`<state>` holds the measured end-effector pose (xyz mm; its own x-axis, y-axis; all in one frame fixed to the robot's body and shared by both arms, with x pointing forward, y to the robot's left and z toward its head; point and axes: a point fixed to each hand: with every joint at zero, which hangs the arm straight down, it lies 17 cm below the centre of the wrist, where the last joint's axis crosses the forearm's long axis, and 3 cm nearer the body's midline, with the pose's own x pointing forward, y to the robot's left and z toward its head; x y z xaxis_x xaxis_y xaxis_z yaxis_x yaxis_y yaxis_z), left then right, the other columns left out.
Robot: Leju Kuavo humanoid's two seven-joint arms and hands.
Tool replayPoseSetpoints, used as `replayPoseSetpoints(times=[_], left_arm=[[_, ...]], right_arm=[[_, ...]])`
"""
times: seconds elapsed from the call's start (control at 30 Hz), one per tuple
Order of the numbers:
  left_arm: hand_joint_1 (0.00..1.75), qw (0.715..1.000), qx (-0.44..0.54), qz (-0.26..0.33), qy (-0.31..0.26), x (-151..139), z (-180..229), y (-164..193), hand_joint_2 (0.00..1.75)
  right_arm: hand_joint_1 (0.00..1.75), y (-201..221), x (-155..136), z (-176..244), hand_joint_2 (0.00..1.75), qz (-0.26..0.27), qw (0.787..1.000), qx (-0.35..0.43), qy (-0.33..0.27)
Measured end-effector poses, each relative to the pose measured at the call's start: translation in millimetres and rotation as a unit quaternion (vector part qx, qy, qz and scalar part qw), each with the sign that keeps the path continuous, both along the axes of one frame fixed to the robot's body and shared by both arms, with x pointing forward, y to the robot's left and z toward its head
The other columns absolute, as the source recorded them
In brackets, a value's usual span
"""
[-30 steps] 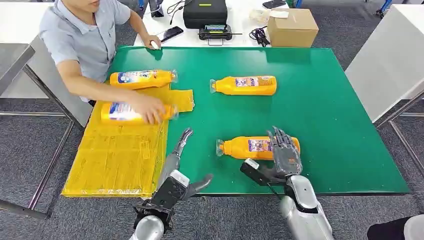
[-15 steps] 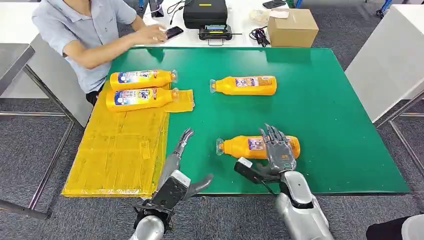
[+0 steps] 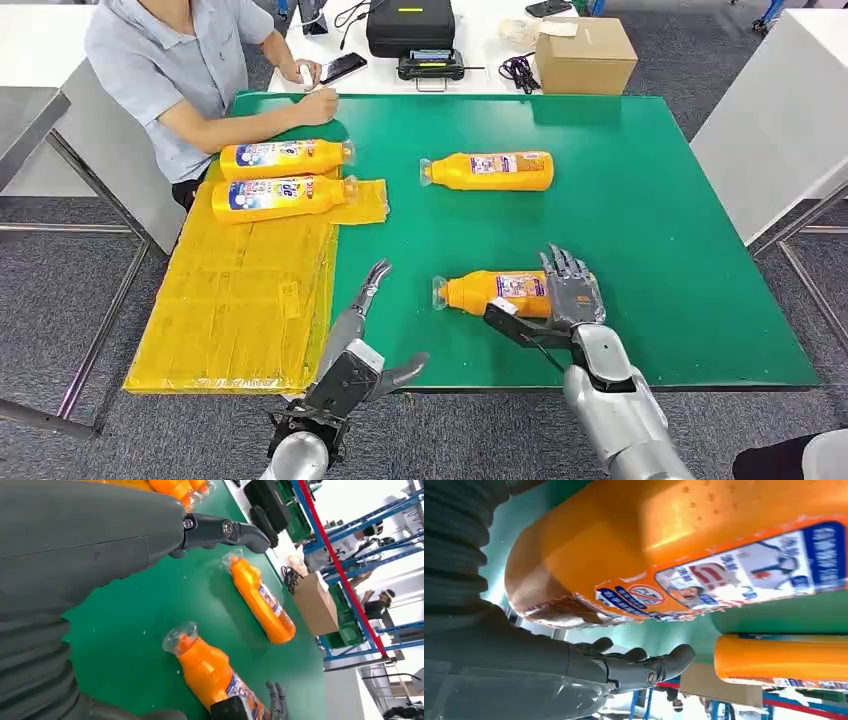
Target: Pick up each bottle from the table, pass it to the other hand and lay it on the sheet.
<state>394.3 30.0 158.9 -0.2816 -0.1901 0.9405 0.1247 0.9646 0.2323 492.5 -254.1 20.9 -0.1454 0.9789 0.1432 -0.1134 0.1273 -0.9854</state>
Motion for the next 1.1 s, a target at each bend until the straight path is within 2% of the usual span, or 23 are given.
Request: replayPoseSetpoints(times=[0.33,0.37,0.4,0.7,0.83,1.1], left_arm=[[0.00,1.000,0.003,-0.002,-0.001,0,0,-1,1.75],[0.00,1.000,0.003,-0.002,-0.001,0,0,-1,1.75],[0.00,1.000,0.003,-0.002,-0.001,0,0,-1,1.75],[0.00,1.000,0.004,-0.003,-0.005,-1,1,-2,1.75],[0.00,1.000,0.001,-0.006,-0.008,-1,2,-3,1.75],[0.00,1.000,0.000,-0.012,-0.012,-1,2,-6,1.75]], right_arm=[[0.00,-2,4,-2,1.75,0.003,1.000,-0.006,0.011],[1.62,-2,4,-3,1.75,0.003,1.000,-0.005,0.013],[1.75,-2,4,-4,1.75,0.005,1.000,-0.003,0.017],[1.75,1,4,-19,1.75,0.027,0.997,0.034,0.061],[1.75,7,4,-16,1.75,0.049,0.993,0.082,0.073],[1.75,3,2,-12,1.75,0.060,0.989,0.115,0.073]])
